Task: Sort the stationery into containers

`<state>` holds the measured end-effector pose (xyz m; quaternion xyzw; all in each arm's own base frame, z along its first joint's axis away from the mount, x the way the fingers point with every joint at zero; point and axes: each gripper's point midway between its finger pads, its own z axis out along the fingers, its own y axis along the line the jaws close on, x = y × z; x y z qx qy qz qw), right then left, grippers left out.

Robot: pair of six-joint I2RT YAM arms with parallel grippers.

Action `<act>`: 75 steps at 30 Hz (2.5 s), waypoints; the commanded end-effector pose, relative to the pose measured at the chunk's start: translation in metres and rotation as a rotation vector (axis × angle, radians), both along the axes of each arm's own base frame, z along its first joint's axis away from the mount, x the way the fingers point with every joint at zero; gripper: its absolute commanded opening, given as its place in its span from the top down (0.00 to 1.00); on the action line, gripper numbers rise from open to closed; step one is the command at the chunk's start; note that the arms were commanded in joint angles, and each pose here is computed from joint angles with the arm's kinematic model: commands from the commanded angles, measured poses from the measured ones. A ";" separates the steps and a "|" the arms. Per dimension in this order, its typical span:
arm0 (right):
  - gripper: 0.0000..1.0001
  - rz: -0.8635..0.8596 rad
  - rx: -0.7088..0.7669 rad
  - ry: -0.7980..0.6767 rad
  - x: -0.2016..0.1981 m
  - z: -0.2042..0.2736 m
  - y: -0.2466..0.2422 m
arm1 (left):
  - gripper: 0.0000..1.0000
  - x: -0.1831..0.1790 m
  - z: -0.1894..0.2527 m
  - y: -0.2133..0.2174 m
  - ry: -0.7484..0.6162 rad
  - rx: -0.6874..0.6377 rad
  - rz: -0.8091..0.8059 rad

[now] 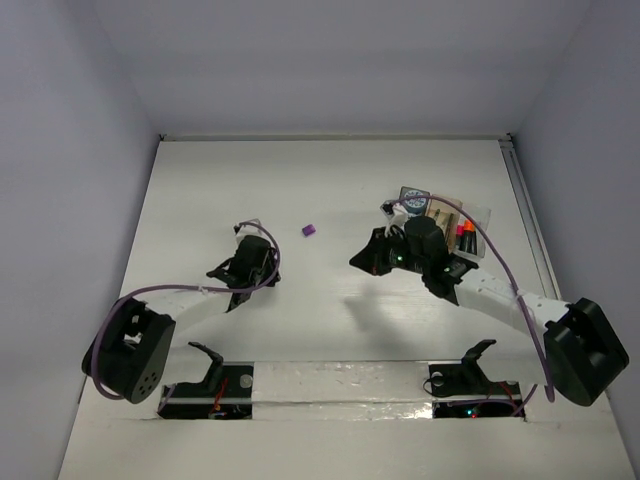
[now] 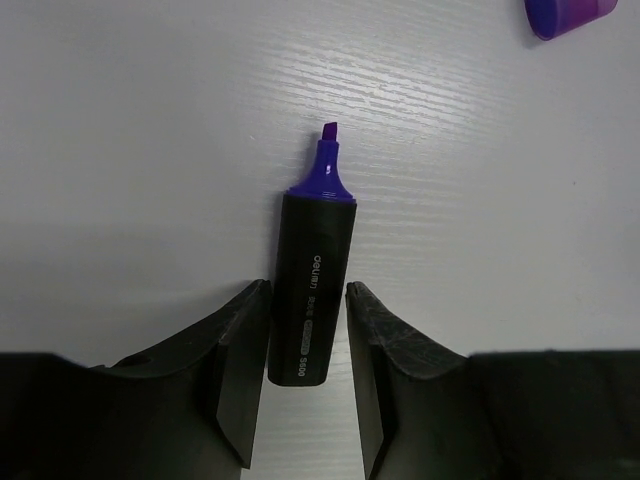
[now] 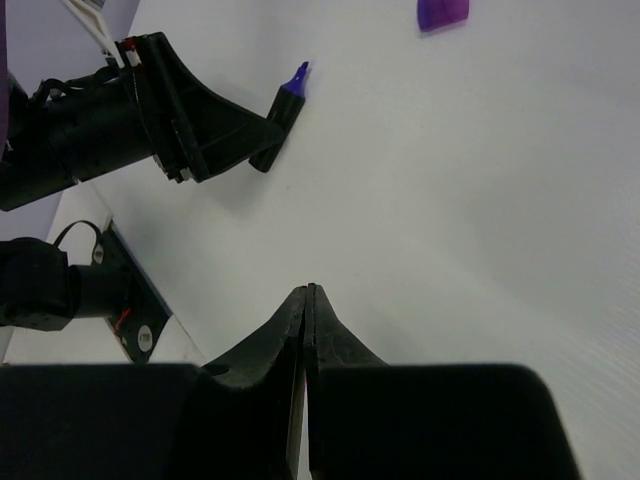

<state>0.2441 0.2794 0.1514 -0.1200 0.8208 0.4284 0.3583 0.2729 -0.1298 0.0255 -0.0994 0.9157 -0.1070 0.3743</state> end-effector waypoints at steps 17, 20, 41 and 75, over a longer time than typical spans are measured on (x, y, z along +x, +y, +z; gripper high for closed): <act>0.43 0.056 0.142 0.014 0.022 0.020 0.048 | 1.00 0.009 0.012 -0.023 -0.063 -0.129 -0.054; 0.42 0.036 0.134 0.009 0.038 0.016 0.056 | 1.00 0.007 0.012 -0.023 -0.064 -0.140 -0.051; 0.43 0.064 -0.534 0.078 0.070 -0.122 0.126 | 0.98 -0.004 0.094 -0.009 -0.319 -0.282 -0.002; 0.91 -0.028 -0.132 -0.040 0.060 0.029 0.146 | 0.81 -0.045 0.137 -0.057 -0.420 -0.614 -0.284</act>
